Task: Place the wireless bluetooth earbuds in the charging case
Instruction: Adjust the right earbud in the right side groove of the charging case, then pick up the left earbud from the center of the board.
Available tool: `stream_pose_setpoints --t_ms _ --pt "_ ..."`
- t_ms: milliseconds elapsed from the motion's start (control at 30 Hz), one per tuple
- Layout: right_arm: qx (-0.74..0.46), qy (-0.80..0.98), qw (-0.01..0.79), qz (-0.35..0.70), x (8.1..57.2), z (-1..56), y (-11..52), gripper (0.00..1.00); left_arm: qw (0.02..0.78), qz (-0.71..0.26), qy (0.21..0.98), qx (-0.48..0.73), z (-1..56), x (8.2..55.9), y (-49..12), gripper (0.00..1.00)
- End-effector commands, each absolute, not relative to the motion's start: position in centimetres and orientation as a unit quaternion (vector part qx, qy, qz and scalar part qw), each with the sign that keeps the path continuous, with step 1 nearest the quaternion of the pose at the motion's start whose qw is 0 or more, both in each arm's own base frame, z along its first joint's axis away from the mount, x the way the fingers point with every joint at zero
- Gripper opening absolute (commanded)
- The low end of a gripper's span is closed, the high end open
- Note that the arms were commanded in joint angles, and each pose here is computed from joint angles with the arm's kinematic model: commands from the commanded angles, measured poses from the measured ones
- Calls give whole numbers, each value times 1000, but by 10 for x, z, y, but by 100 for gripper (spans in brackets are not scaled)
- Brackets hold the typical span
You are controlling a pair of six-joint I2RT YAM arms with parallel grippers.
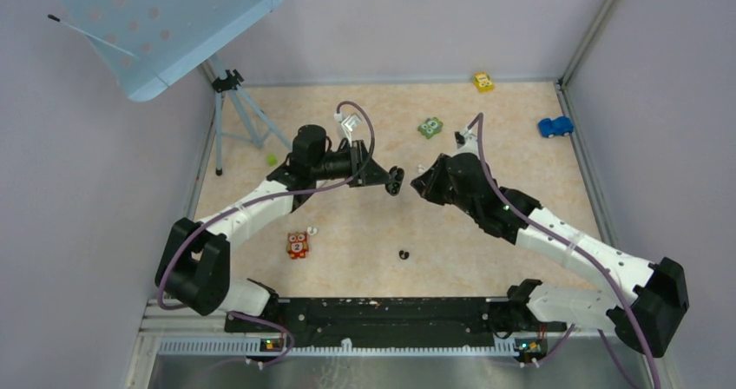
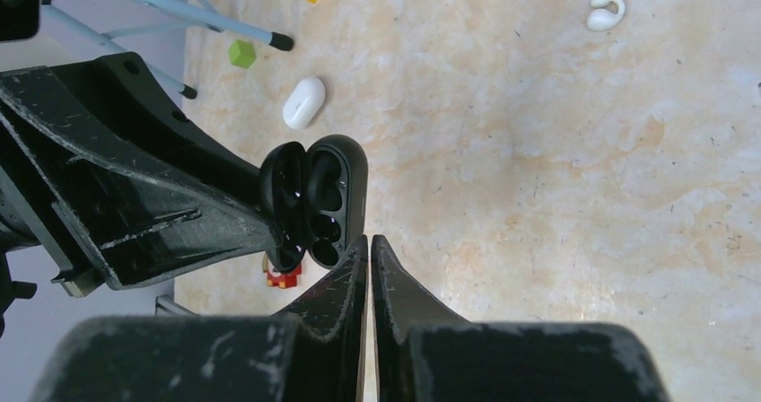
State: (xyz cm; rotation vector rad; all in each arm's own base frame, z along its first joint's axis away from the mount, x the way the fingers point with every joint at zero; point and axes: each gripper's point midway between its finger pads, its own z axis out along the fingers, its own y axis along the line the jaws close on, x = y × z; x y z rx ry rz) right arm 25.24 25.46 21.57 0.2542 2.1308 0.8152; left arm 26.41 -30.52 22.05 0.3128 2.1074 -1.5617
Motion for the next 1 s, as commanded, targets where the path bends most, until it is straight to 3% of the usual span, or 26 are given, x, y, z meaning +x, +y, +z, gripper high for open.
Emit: stream_pose_setpoints --t_ms 0,167,267,400,633,967 --pt "105 839 430 318 254 226 249 4 264 -588 748 158 242 263 -311 0" --pt "122 837 447 290 256 227 231 11 213 -647 676 282 256 229 -317 0" --pt "145 836 458 264 258 227 208 20 194 -655 657 319 257 220 -315 0" --pt "171 840 456 239 260 219 176 23 171 -661 637 358 259 207 -310 0" --pt "191 860 429 201 256 187 147 26 153 -663 633 370 258 203 -308 0" --pt "193 871 384 237 261 151 172 31 157 -652 645 366 257 207 -310 0"
